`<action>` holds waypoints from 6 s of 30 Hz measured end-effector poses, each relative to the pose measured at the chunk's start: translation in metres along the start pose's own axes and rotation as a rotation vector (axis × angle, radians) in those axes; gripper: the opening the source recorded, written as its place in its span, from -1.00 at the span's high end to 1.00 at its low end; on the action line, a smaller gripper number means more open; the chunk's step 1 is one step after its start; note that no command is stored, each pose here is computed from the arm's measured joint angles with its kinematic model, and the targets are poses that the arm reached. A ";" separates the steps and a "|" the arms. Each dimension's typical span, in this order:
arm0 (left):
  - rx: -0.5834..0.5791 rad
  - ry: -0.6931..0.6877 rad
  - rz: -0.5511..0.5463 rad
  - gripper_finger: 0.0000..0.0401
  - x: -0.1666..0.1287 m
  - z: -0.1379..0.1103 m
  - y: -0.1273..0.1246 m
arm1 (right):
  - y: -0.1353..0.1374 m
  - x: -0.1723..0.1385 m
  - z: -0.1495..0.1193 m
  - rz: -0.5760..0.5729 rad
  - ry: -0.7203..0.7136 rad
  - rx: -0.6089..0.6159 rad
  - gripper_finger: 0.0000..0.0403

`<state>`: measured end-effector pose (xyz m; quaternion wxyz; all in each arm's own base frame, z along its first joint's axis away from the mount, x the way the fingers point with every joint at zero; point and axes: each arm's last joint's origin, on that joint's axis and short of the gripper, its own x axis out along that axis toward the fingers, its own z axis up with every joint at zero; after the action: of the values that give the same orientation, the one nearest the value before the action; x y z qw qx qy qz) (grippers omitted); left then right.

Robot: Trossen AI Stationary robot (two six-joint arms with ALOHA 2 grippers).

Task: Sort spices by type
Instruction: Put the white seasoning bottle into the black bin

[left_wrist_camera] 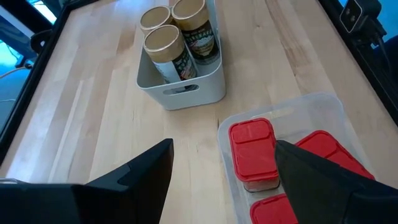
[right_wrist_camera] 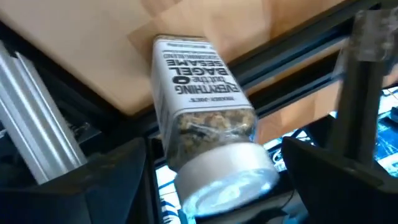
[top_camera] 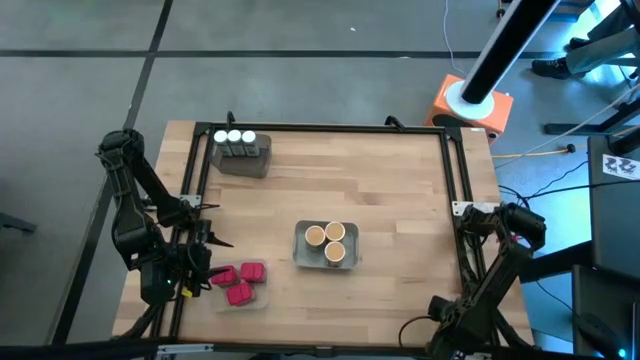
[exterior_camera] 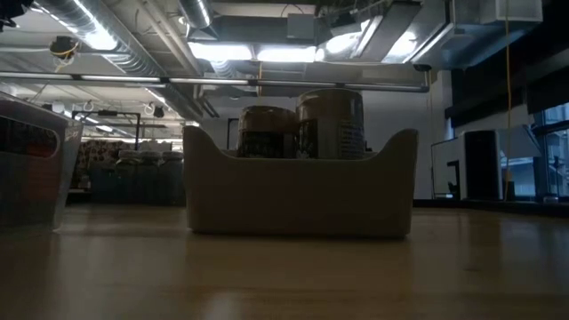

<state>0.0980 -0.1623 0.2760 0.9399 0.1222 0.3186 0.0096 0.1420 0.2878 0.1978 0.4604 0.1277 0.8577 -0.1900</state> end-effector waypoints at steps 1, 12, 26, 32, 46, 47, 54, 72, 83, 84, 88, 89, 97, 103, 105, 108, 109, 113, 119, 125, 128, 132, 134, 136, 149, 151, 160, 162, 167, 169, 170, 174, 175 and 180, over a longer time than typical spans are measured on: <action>0.000 0.000 0.000 -0.31 0.000 0.000 0.000 | 0.001 0.002 0.001 0.012 0.004 -0.004 -0.84; 0.000 0.000 0.000 -0.31 0.000 0.000 0.000 | 0.002 0.016 0.009 0.040 0.003 0.022 -0.38; 0.004 0.000 0.000 -0.31 0.000 0.000 0.000 | 0.003 0.003 0.023 0.079 -0.037 0.193 -0.01; 0.004 0.000 0.000 -0.31 0.000 0.000 0.000 | 0.004 -0.015 0.040 0.137 -0.081 0.232 -0.01; 0.026 -0.013 0.014 -0.31 0.000 0.000 0.000 | -0.024 -0.072 0.099 0.145 -0.230 0.236 -0.01; 0.026 -0.017 0.018 -0.31 0.000 0.000 0.001 | -0.028 -0.076 0.103 0.127 -0.239 0.235 -0.01; 0.032 -0.018 0.069 -0.31 0.009 -0.009 0.002 | -0.061 -0.096 0.135 0.026 -0.278 0.238 -0.01; -0.006 0.161 0.099 -0.31 0.065 -0.038 0.017 | -0.169 -0.128 0.235 -0.044 -0.366 0.264 -0.01; 0.040 0.162 0.036 -0.31 0.096 -0.043 0.026 | -0.231 -0.139 0.288 0.191 -0.486 0.309 -0.01; 0.040 0.153 0.035 -0.31 0.097 -0.041 0.027 | -0.237 -0.140 0.292 0.220 -0.496 0.321 -0.01; 0.042 0.136 0.039 -0.31 0.102 -0.037 0.031 | -0.254 -0.143 0.305 0.329 -0.537 0.344 -0.01; 0.036 0.130 0.040 -0.31 0.103 -0.036 0.032 | -0.257 -0.144 0.307 0.355 -0.552 0.349 -0.01; 0.024 0.096 0.040 -0.31 0.110 -0.028 0.039 | -0.270 -0.147 0.316 0.493 -0.569 0.352 -0.01; 0.007 0.097 0.059 -0.31 0.113 -0.027 0.043 | -0.266 -0.140 0.316 0.542 -0.477 0.316 -0.01; 0.006 0.098 0.063 -0.31 0.113 -0.027 0.044 | -0.266 -0.140 0.315 0.545 -0.465 0.312 -0.01; -0.006 0.081 0.063 -0.31 0.114 -0.025 0.045 | -0.267 -0.138 0.313 0.545 -0.421 0.328 -0.01; -0.008 0.070 0.060 -0.31 0.114 -0.023 0.045 | -0.267 -0.138 0.314 0.548 -0.429 0.330 -0.01; 0.014 0.029 0.050 -0.31 0.114 -0.019 0.044 | -0.267 -0.130 0.320 0.531 -0.376 0.366 -0.01; 0.046 -0.019 0.041 -0.31 0.114 -0.013 0.042 | -0.264 -0.124 0.325 0.530 -0.332 0.316 -0.01; 0.087 -0.044 0.038 -0.31 0.114 -0.010 0.042 | -0.264 -0.118 0.333 0.501 -0.363 0.317 -0.22; 0.097 -0.044 0.038 -0.31 0.114 -0.010 0.042 | -0.266 -0.123 0.334 0.500 -0.415 0.301 -0.29; 0.099 -0.044 0.039 -0.31 0.115 -0.010 0.042 | -0.265 -0.123 0.335 0.496 -0.429 0.274 -0.29; 0.100 -0.044 0.039 -0.31 0.114 -0.010 0.042 | -0.266 -0.125 0.335 0.492 -0.435 0.255 -0.28; 0.113 -0.044 0.040 -0.31 0.115 -0.010 0.042 | -0.266 -0.130 0.331 0.481 -0.422 0.236 -0.27; 0.039 -0.016 0.069 -0.31 0.125 -0.008 0.061 | -0.254 -0.175 0.286 0.263 -0.420 0.136 -0.27; 0.030 -0.021 0.043 -0.31 0.128 -0.006 0.065 | -0.250 -0.181 0.275 0.268 -0.452 0.118 -0.27; -0.039 -0.097 0.010 -0.31 0.142 0.005 0.102 | -0.235 -0.190 0.207 0.260 -0.711 0.080 -0.28; -0.067 -0.116 0.001 -0.31 0.145 0.007 0.113 | -0.237 -0.181 0.196 0.274 -0.802 0.101 -0.28; -0.123 -0.157 0.061 -0.31 0.151 0.008 0.142 | -0.240 -0.145 0.182 0.310 -1.009 0.131 -0.28; -0.141 -0.176 0.082 -0.31 0.155 0.009 0.152 | -0.241 -0.127 0.181 0.331 -1.088 0.139 -0.28; -0.142 -0.177 0.089 -0.31 0.158 0.008 0.157 | -0.242 -0.118 0.182 0.332 -1.123 0.141 -0.28; -0.170 -0.173 0.103 -0.31 0.176 0.008 0.177 | -0.244 -0.084 0.185 0.311 -1.238 0.153 -0.28; -0.176 -0.164 0.106 -0.31 0.182 0.009 0.182 | -0.244 -0.077 0.186 0.306 -1.267 0.162 -0.28; -0.217 -0.132 0.069 -0.31 0.214 0.024 0.207 | -0.243 -0.051 0.192 0.298 -1.366 0.196 -0.28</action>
<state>0.2956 0.0541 0.2152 0.9657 0.0313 0.2485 0.0683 0.2164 -0.0175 0.1941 0.9033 0.1367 0.3290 -0.2390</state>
